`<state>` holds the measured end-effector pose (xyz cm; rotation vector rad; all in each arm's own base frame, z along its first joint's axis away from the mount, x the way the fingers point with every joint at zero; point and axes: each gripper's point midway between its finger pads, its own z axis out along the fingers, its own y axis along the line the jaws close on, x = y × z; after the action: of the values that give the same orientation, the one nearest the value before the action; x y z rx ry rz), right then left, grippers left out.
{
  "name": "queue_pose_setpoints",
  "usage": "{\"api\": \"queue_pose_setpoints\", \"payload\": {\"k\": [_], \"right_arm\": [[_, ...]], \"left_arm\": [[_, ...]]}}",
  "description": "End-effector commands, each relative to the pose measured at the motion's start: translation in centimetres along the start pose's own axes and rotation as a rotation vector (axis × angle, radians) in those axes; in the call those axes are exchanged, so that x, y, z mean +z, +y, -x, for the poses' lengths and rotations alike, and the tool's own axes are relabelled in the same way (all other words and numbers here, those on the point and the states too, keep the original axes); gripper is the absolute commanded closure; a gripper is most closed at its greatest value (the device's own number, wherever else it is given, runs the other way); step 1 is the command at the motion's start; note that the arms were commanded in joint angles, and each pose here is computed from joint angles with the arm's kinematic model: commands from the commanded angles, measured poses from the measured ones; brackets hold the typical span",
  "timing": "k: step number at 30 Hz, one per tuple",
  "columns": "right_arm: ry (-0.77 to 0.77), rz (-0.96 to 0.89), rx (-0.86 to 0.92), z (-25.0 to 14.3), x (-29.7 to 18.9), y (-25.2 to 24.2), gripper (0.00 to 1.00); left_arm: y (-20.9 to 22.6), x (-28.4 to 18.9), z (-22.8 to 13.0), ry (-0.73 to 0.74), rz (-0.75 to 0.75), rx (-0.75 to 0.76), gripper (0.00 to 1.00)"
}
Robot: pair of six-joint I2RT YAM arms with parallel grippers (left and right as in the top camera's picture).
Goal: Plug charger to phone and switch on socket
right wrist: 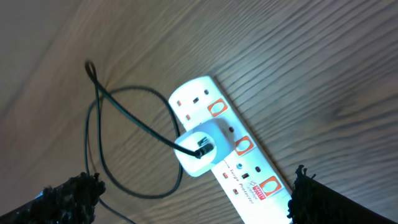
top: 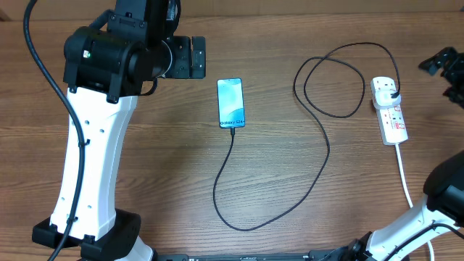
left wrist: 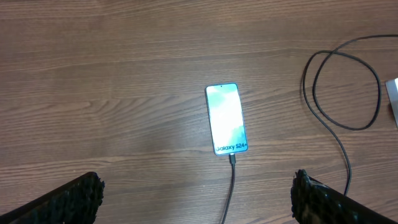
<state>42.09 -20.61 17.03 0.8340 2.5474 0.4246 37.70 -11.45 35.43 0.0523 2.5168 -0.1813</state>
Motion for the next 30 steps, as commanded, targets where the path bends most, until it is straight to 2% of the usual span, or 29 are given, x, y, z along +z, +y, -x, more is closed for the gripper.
{"api": "queue_pose_setpoints", "payload": {"k": [1,7,20,30], "right_arm": [[0.031,0.050,-0.060,-1.1,0.7,0.8,0.00],[0.081,0.062,-0.037,-2.8,2.6,0.0,0.00],[0.057,0.141,-0.049,-4.3,7.2,-0.8,0.00],[0.030,0.172,-0.074,-4.2,8.2,-0.5,0.00]], "left_arm": [[0.4,-0.3,0.2,-0.012,0.014,0.007,0.00],[0.4,-0.3,0.2,-0.012,0.014,0.007,0.00],[0.4,-0.3,0.2,-0.012,0.014,0.007,0.00],[0.4,-0.3,0.2,-0.012,0.014,0.007,0.00]]}}
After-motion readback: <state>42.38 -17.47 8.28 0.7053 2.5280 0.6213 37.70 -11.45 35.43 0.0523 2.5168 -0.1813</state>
